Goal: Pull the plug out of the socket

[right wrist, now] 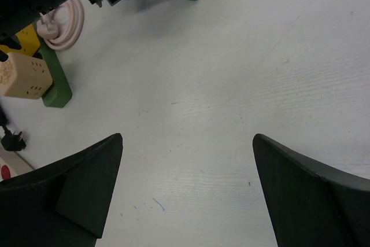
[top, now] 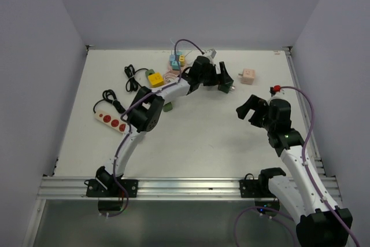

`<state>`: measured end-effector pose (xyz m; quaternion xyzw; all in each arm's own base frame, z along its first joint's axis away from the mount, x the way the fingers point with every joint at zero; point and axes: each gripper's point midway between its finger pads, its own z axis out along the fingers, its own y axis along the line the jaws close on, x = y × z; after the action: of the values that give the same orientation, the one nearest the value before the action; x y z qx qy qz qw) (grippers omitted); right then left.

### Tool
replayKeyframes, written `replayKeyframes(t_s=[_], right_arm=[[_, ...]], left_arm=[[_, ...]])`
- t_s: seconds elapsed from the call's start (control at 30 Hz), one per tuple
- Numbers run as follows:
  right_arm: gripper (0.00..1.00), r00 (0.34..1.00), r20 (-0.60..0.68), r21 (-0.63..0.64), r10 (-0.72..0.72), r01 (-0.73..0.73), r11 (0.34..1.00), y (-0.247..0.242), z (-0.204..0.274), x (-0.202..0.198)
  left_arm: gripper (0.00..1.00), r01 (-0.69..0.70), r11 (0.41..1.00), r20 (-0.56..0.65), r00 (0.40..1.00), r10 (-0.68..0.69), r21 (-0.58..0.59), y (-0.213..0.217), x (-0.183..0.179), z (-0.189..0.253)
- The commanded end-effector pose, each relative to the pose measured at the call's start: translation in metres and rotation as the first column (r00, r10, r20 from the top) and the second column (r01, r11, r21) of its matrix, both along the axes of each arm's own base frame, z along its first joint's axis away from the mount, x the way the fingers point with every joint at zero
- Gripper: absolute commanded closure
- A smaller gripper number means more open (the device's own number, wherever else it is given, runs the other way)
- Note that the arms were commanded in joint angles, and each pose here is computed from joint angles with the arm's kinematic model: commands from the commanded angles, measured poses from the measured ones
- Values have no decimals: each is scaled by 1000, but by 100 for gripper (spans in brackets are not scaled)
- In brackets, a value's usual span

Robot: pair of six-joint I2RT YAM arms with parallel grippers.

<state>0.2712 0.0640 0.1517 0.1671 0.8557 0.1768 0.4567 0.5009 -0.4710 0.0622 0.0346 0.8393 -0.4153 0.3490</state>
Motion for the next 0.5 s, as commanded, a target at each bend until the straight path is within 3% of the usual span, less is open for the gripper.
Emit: replayKeyframes(t_s=[0.0,0.07,0.13,0.17,0.23,0.27,0.33,0.37,0.43,0.47], right_arm=[[1,992,74,33,103,-106,994,18,17,6],[1,985,112,37,133,-138,990,23,22,9],[1,974,154,39,168,-176,984,28,29,10],[1,969,164,40,183,-192,981,31,30,10],[1,955,210,49,211,-226,973,38,35,13],[1,951,219,58,218,-235,970,40,35,15],[1,936,245,64,254,-277,959,53,38,19],[1,927,266,54,265,-289,956,58,42,22],[1,902,293,-8,317,-329,944,81,49,25],[1,893,300,-37,337,-342,939,90,52,26]], left_arm=[[0,104,992,249,965,-84,-68,-13,-18,150],[0,109,992,332,940,-81,-66,-1,-28,201],[0,80,997,365,928,-74,-3,16,-35,215],[0,71,997,419,906,-58,-14,29,-45,254],[0,-1,998,441,897,-28,65,56,-52,259],[0,-36,998,489,872,7,50,76,-66,296],[0,-139,983,493,868,62,120,111,-74,291],[0,-173,981,535,839,99,90,133,-91,323],[0,-226,962,528,842,112,157,162,-105,310],[0,-249,959,559,819,133,136,180,-121,332]])
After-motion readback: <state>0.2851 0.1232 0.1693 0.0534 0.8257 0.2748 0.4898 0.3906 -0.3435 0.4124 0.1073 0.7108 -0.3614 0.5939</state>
